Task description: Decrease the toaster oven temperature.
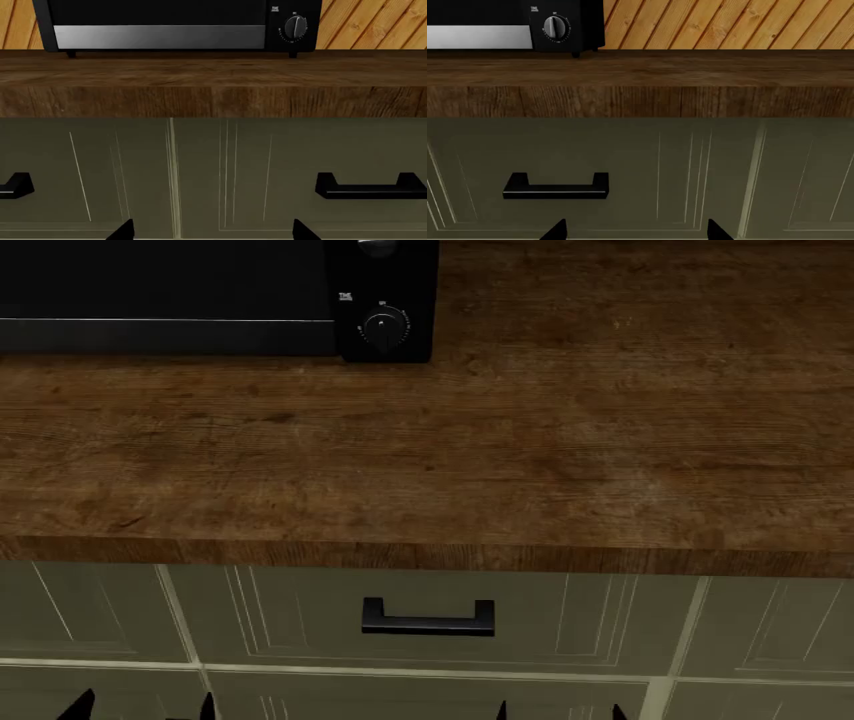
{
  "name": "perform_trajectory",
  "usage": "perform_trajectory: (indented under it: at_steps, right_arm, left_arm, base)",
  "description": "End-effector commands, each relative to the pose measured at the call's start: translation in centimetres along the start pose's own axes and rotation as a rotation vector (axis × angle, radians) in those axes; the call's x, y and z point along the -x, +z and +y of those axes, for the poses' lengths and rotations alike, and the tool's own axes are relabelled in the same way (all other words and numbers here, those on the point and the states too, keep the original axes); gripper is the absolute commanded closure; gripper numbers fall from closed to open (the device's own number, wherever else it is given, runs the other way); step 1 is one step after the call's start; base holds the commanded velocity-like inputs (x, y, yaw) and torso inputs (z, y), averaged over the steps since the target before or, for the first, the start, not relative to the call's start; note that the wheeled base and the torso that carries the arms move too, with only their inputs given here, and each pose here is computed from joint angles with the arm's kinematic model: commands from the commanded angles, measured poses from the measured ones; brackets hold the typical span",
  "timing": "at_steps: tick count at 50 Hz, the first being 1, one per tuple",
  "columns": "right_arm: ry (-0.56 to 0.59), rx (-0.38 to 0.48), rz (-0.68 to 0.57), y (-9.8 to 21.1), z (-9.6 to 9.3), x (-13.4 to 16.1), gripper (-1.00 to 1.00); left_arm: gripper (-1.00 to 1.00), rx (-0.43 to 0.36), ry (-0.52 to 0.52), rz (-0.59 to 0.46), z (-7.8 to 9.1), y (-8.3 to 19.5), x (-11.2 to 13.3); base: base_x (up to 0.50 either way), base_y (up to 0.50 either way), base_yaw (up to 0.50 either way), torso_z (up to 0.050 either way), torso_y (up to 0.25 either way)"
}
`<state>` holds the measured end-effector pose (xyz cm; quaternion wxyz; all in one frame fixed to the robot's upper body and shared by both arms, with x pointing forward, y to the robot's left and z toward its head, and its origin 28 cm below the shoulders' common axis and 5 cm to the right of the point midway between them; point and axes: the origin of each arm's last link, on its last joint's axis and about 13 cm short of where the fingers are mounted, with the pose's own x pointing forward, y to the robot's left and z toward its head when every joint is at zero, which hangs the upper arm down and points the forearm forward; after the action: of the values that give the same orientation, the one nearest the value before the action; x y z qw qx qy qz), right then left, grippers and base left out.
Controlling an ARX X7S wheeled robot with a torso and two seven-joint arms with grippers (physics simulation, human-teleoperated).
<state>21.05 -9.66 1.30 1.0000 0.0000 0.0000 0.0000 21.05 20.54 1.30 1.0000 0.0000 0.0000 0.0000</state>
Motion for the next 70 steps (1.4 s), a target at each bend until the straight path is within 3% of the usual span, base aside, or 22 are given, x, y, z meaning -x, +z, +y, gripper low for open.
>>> perform_trajectory:
  at_steps: [1,4,9,11,14,15,16,19,26,29,32,70]
  right_arm:
    - [0.0,0.009,0.0,0.0,0.0,0.0,-1.0]
    - [-0.018,-0.036,0.0,0.0,0.1,-0.4,-1.0]
    - [-0.013,-0.001,0.022,-0.3,0.0,-0.6,-1.0]
    - [0.009,-0.028,0.042,0.1,0.1,-0.9,-1.0]
    - [0.024,0.064,-0.068,4.4,0.3,-1.9,-1.0]
    - [0.112,0.038,-0.089,6.5,0.5,-2.0,-1.0]
    - [0.09,0.108,-0.184,9.4,0.8,-2.3,-1.0]
    - [0.146,0.069,-0.248,13.1,1.0,-2.6,-1.0]
    - [0.183,0.035,-0.375,19.3,1.1,-2.3,-1.0]
    - [0.232,-0.048,-0.41,21.0,0.8,-1.9,-1.0]
    - [0.216,-0.026,-0.471,21.5,0.6,-1.1,-1.0]
    - [0.22,-0.048,-0.452,21.1,0.3,-0.6,-1.0]
  left_arm:
    - [-1.0,-0.01,0.0,0.0,0.0,0.0,0.0]
    - [-1.0,-0.041,-0.027,-0.007,-0.4,-0.1,-0.2]
    - [-1.0,-0.04,-0.016,0.013,-0.5,-0.3,-0.7]
    - [-1.0,-0.048,-0.011,-0.017,-0.2,0.5,-1.0]
    - [-1.0,-0.042,0.024,-0.134,0.7,5.1,-2.9]
    - [-1.0,-0.052,0.016,-0.185,0.8,7.1,-3.2]
    - [-1.0,-0.027,0.005,-0.23,0.9,9.8,-3.6]
    - [-1.0,-0.028,0.001,-0.355,1.1,14.7,-3.3]
    - [-1.0,-0.023,-0.044,-0.492,0.9,19.3,-2.2]
    - [-1.0,-0.011,-0.04,-0.54,1.1,19.0,-2.1]
    - [-1.0,-0.001,-0.001,-0.581,1.6,19.1,-1.4]
    - [-1.0,0.009,-0.021,-0.576,1.4,18.8,-1.2]
  base:
    - [0.0,0.0,0.0,0.0,0.0]
    - [0.0,0.0,0.0,0.0,0.0]
    - [0.0,0.0,0.0,0.0,0.0]
    - [0.0,0.0,0.0,0.0,0.0]
    - [0.0,0.0,0.0,0.0,0.0]
    - [0.0,0.0,0.0,0.0,0.0]
    - [0.0,0.0,0.0,0.0,0.0]
    - [0.0,0.0,0.0,0.0,0.0]
    - [0.0,0.0,0.0,0.0,0.0]
    - [0.0,0.0,0.0,0.0,0.0]
    - [0.0,0.08,0.0,0.0,0.0]
    - [0.0,0.29,0.0,0.0,0.0]
